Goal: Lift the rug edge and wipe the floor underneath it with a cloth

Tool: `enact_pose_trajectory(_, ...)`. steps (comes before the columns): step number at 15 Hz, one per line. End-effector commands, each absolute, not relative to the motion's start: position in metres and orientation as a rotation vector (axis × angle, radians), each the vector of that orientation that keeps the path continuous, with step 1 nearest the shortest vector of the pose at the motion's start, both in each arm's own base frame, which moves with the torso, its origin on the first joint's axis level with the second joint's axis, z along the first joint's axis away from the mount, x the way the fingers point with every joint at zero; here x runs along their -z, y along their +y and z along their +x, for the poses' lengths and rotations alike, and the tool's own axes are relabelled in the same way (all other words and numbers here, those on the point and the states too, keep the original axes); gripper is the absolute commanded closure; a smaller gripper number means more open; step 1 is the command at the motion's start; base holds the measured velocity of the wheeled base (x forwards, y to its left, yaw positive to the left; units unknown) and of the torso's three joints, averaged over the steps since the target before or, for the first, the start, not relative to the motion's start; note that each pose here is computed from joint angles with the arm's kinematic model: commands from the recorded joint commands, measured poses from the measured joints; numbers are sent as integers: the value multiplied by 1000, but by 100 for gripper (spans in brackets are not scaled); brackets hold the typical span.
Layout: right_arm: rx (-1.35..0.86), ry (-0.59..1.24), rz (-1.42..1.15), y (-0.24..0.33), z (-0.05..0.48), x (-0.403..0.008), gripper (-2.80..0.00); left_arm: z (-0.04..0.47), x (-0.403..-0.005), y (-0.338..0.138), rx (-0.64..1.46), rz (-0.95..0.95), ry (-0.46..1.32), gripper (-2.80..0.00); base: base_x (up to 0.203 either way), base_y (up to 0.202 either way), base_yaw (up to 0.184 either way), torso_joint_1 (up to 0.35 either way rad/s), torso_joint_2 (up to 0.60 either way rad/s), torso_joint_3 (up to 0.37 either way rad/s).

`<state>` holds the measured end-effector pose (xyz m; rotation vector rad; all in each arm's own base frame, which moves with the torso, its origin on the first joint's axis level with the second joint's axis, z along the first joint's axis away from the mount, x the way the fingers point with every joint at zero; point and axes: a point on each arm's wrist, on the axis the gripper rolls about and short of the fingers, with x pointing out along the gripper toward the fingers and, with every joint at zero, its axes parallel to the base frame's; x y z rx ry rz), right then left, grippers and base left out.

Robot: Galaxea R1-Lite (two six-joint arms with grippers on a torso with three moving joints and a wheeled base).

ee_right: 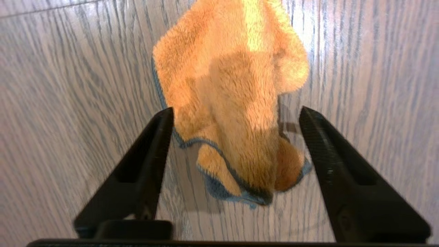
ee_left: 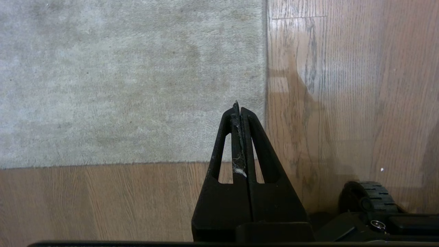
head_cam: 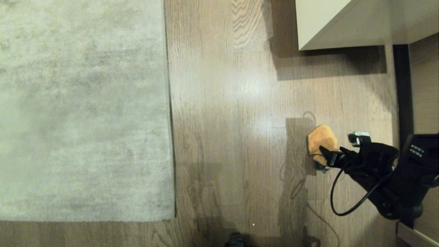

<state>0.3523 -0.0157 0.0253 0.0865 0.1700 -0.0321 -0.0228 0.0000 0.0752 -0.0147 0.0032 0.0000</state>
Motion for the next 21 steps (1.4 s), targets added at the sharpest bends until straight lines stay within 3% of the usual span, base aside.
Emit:
enact_pose_trajectory(1, 29, 127, 80, -15, 347, -38, -280, -23, -75, 0, 0, -15, 5, 0, 0, 0, 0, 0, 0, 0)
enact_pose_trajectory(9, 30, 45, 73, -14, 290, -96, -280, -23, -75, 0, 0, -15, 5, 0, 0, 0, 0, 0, 0, 0)
enact_pose_trajectory(12, 30, 49, 70, -14, 278, -98, -280, -23, -75, 0, 0, -15, 5, 0, 0, 0, 0, 0, 0, 0)
enact_pose_trajectory(13, 27, 44, 69, -13, 275, -100, 0, -23, -75, 0, 0, -15, 5, 0, 0, 0, 0, 0, 0, 0)
enact_pose_trajectory(21, 28, 51, 74, -12, 245, -108, 0, -23, -75, 0, 0, -15, 5, 0, 0, 0, 0, 0, 0, 0)
